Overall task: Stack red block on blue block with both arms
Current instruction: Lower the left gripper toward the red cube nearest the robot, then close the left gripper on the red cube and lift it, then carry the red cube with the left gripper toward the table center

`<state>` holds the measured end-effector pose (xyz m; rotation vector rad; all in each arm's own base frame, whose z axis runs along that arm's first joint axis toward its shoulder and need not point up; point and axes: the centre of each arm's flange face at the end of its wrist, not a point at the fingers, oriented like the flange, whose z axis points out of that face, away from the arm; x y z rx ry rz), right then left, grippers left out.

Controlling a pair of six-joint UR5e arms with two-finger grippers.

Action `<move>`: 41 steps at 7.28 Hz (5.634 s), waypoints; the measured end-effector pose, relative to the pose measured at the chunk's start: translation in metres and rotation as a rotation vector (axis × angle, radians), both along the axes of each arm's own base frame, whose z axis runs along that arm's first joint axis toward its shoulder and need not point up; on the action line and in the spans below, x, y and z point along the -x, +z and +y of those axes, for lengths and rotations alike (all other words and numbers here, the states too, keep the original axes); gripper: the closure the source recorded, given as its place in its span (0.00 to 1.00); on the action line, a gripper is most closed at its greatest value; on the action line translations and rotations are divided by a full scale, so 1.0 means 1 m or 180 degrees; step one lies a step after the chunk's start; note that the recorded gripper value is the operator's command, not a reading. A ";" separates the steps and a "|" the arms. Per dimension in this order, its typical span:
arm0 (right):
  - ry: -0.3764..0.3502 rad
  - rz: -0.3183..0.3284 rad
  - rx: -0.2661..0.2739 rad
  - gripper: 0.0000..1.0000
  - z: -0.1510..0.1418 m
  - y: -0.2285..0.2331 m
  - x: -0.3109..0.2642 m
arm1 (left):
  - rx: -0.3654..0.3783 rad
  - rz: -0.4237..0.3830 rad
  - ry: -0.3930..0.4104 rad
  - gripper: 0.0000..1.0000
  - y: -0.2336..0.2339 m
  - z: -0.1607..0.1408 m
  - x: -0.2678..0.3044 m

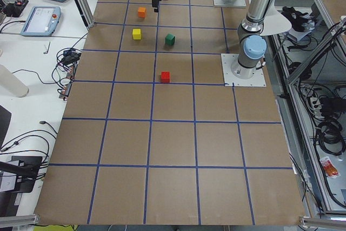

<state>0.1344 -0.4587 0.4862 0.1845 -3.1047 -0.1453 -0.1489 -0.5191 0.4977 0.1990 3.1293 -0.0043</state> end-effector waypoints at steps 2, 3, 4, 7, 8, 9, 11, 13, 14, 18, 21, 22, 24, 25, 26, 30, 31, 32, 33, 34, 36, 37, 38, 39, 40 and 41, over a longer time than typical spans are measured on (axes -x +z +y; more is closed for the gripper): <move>0.0000 0.0001 0.0000 0.00 0.000 0.000 0.000 | -0.0032 -0.0007 0.0003 0.00 0.002 0.005 0.001; 0.0000 0.0000 -0.0002 0.00 0.000 0.000 0.000 | -0.0041 -0.0008 0.0008 0.00 0.002 0.005 0.000; 0.0000 -0.0007 -0.0003 0.00 0.000 -0.001 0.000 | -0.0041 -0.0007 0.0013 0.00 0.002 0.005 0.000; 0.0001 0.0003 -0.0013 0.00 0.000 -0.002 0.000 | -0.0132 -0.0112 0.0040 0.00 -0.001 0.007 -0.007; 0.0001 0.0006 -0.0015 0.00 0.000 -0.002 0.000 | -0.0205 -0.0174 0.0079 0.00 -0.007 0.005 -0.017; 0.0001 0.0006 -0.0013 0.00 0.000 -0.001 0.000 | -0.0278 -0.0164 0.0149 0.00 -0.018 -0.001 -0.033; 0.0000 0.0002 -0.0009 0.00 0.001 -0.001 0.000 | -0.0412 -0.0088 0.0413 0.00 -0.054 -0.013 -0.090; 0.0001 0.0004 -0.0012 0.00 0.001 -0.001 0.000 | -0.0439 -0.0046 0.0679 0.00 -0.102 -0.015 -0.161; 0.0000 0.0001 -0.0015 0.00 0.001 -0.001 0.000 | -0.0458 -0.0024 0.0722 0.00 -0.130 -0.007 -0.192; 0.0006 0.0011 -0.0025 0.00 0.001 -0.002 0.000 | -0.0163 -0.0048 0.0660 0.00 -0.243 0.015 -0.242; 0.0004 0.0018 -0.0022 0.00 0.000 -0.002 0.001 | -0.0242 -0.0004 0.0570 0.00 -0.281 0.013 -0.243; 0.0003 0.0020 -0.0021 0.00 0.000 -0.002 0.001 | -0.0269 0.0011 0.0552 0.03 -0.286 0.013 -0.242; -0.0010 0.0024 -0.0017 0.00 0.000 -0.002 0.001 | -0.0317 0.0037 0.0535 0.29 -0.294 0.013 -0.241; -0.0028 0.0027 -0.0013 0.00 0.000 -0.002 0.001 | -0.0346 0.0050 0.0530 0.68 -0.297 0.013 -0.240; -0.0038 0.0027 -0.0017 0.00 -0.001 -0.002 0.001 | -0.0373 0.0062 0.0524 0.84 -0.300 0.013 -0.239; -0.0020 0.0020 -0.0031 0.00 -0.001 -0.004 0.001 | -0.0382 0.0075 0.0536 1.00 -0.298 0.016 -0.233; -0.0018 0.0018 -0.0023 0.00 0.000 -0.002 0.001 | -0.0340 0.0136 0.0521 1.00 -0.285 0.016 -0.226; -0.0018 0.0016 -0.0018 0.00 0.000 -0.002 0.001 | -0.0282 0.0223 0.0457 1.00 -0.270 0.015 -0.210; -0.0019 0.0008 -0.0015 0.00 0.000 -0.001 0.001 | -0.0200 0.0261 0.0373 1.00 -0.253 0.012 -0.182; -0.0021 -0.0007 -0.0012 0.00 0.000 -0.001 0.000 | -0.0137 0.0254 0.0375 1.00 -0.240 0.008 -0.144; -0.0019 -0.0032 -0.0003 0.00 0.000 -0.001 0.000 | -0.0054 0.0233 0.0533 1.00 -0.225 0.002 -0.053; -0.0015 -0.0039 0.0008 0.00 0.000 0.000 -0.001 | -0.0032 0.0273 0.0613 1.00 -0.222 0.000 -0.015; -0.0013 -0.0043 0.0022 0.00 0.000 0.001 -0.001 | -0.0021 0.0353 0.0689 1.00 -0.217 -0.002 0.021; -0.0017 -0.0041 0.0028 0.00 0.000 0.002 -0.001 | -0.0034 0.0432 0.0714 1.00 -0.216 -0.002 0.059; -0.0026 -0.0036 0.0023 0.00 -0.001 0.001 -0.001 | -0.0068 0.0470 0.0694 1.00 -0.218 0.001 0.096; -0.0023 -0.0036 0.0016 0.00 -0.001 0.000 -0.001 | -0.0096 0.0492 0.0703 1.00 -0.224 0.002 0.126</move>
